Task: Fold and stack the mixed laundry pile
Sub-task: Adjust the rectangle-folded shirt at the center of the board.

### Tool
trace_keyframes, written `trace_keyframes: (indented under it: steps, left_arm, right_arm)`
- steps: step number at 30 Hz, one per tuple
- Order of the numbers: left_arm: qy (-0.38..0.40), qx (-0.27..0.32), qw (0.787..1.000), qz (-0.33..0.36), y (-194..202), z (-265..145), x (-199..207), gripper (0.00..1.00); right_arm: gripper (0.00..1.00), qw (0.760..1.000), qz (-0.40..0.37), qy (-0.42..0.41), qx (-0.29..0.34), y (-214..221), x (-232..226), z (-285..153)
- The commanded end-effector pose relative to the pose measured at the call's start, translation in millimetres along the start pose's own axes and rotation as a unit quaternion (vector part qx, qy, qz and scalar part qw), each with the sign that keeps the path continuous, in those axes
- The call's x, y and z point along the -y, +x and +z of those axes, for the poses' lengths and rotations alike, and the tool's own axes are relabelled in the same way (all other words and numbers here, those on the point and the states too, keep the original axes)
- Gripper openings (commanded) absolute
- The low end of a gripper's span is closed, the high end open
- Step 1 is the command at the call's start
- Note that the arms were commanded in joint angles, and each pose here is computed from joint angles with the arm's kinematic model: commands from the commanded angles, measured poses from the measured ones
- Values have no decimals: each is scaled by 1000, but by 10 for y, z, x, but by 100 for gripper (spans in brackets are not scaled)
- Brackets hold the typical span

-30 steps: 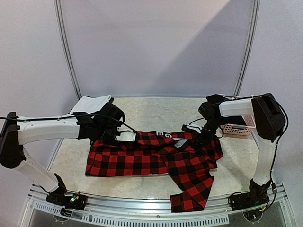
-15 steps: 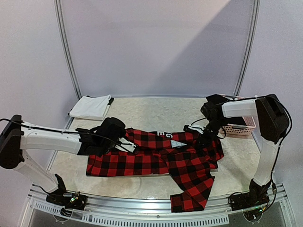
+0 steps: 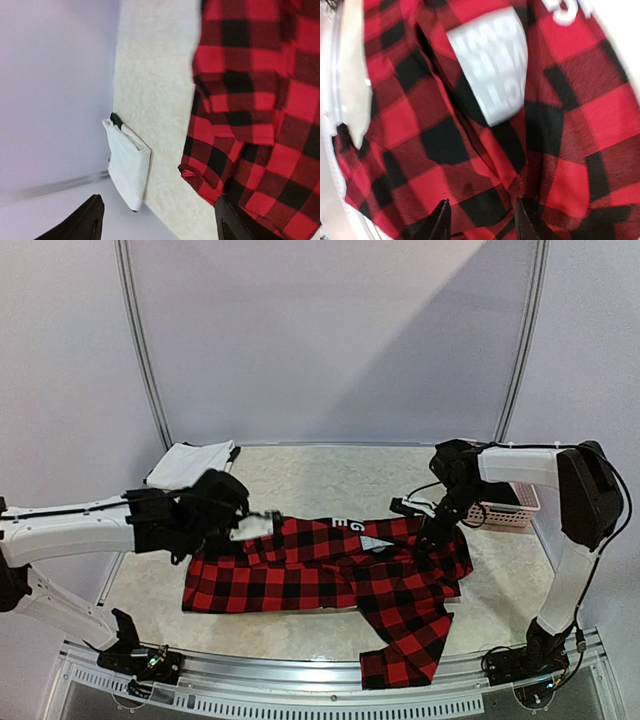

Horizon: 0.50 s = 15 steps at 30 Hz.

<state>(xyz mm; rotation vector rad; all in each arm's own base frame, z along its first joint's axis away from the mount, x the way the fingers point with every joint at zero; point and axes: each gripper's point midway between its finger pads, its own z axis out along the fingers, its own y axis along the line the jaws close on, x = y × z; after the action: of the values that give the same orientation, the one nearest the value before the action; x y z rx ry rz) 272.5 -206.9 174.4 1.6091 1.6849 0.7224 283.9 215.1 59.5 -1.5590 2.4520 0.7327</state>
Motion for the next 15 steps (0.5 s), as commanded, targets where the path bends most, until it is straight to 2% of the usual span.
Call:
trace_keyframes:
  steps: [1,3,5,6,8,10,12,13,15]
  left_arm:
    - [18,17,924,-381,176,-64,-456,79]
    - [38,-10,848,-528,355,70,-487,79]
    - [90,-41,755,-648,458,261,-298,77]
    - [116,-49,704,-699,453,372,-156,76]
    - [174,-36,640,-748,309,547,90,74]
    - [180,-43,592,-785,325,704,230,73]
    - [189,-30,554,-810,303,838,257,71]
    - [190,-24,541,-819,298,900,253,70]
    - [191,-27,529,-826,298,1014,261,69]
  right_arm:
    - [46,997,-24,-7,68,-373,-179,-437]
    - [47,996,-17,11,84,-513,-88,-490]
    - [47,996,14,11,88,-598,-6,-478]
    - [47,996,19,12,89,-624,45,-443]
    - [47,995,32,9,90,-652,104,-367]
    - [47,996,36,5,87,-667,117,-303]
    - [47,996,41,-1,80,-649,118,-215]
    - [47,996,42,-3,77,-637,117,-182]
    - [47,997,42,-7,68,-594,97,-88]
